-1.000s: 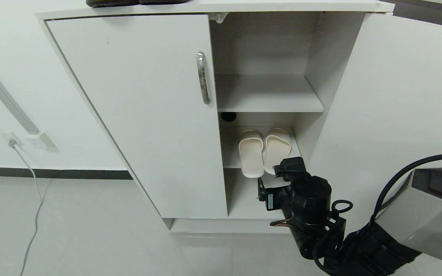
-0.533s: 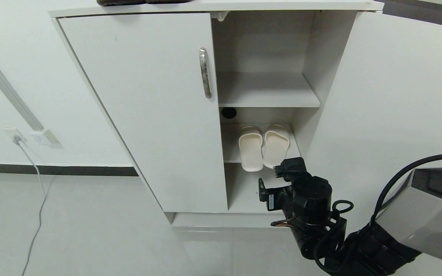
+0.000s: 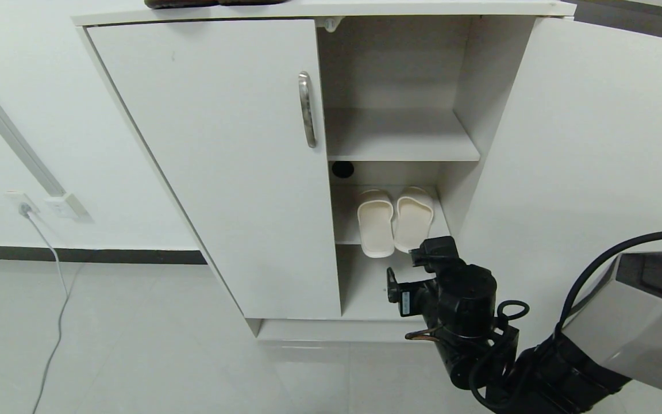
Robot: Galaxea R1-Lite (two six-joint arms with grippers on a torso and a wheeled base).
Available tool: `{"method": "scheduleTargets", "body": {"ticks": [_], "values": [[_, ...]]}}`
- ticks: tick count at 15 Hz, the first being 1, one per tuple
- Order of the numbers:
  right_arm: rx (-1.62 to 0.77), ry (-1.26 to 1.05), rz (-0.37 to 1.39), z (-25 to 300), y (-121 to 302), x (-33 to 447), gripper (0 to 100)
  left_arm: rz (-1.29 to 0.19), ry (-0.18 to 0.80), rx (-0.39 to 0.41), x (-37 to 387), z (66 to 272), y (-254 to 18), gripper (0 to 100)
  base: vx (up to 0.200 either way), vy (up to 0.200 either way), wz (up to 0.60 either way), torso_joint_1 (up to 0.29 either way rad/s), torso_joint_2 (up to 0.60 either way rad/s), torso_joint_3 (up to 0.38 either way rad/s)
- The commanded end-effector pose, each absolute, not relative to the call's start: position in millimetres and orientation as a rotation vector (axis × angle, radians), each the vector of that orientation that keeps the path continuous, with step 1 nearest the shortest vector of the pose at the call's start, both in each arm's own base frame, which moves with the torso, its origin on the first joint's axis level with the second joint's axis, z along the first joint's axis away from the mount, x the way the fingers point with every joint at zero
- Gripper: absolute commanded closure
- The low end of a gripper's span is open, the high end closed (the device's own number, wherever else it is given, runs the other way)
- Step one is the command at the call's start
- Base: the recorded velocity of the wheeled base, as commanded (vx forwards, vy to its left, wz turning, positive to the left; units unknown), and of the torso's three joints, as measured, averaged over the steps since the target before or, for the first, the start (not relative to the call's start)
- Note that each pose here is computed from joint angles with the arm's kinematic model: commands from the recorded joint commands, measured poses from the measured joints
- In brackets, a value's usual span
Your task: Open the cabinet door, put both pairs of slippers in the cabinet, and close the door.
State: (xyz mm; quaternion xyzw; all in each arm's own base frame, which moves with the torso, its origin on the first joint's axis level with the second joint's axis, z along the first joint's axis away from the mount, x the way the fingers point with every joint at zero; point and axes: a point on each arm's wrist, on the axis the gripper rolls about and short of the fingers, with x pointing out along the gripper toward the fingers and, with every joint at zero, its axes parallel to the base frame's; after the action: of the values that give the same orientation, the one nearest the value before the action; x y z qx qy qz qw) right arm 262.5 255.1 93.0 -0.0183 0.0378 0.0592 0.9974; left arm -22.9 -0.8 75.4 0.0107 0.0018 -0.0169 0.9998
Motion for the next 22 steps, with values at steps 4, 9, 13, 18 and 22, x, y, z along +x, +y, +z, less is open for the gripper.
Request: {"method": "scheduleTargets", "body": {"ticks": [4, 9, 13, 18, 22], "values": [[-0.038, 0.076, 0.120, 92.6, 255.7, 262.4, 0, -0.034, 0.006, 0.023, -22.8, 75.3, -0.8, 100, 0.000, 0.000, 0.00, -0.001, 0.00, 0.015], [-0.033, 0.070, 0.120, 95.0, 255.2, 262.0, 0, -0.034, 0.006, 0.023, -22.8, 75.3, -0.8, 100, 0.000, 0.000, 0.00, 0.002, 0.00, 0.180], [-0.034, 0.071, 0.118, 94.5, 255.3, 262.1, 0, -0.034, 0.006, 0.023, -22.8, 75.3, -0.8, 100, 0.000, 0.000, 0.00, 0.001, 0.00, 0.179], [-0.040, 0.079, 0.120, 89.7, 257.0, 262.2, 0, -0.034, 0.006, 0.023, -22.8, 75.3, -0.8, 100, 0.000, 0.000, 0.00, 0.001, 0.00, 0.010], [-0.041, 0.079, 0.132, 88.6, 260.1, 258.9, 0, -0.035, 0.006, 0.021, -22.8, 75.3, -0.8, 100, 0.000, 0.000, 0.00, 0.000, 0.00, 0.000]]}}
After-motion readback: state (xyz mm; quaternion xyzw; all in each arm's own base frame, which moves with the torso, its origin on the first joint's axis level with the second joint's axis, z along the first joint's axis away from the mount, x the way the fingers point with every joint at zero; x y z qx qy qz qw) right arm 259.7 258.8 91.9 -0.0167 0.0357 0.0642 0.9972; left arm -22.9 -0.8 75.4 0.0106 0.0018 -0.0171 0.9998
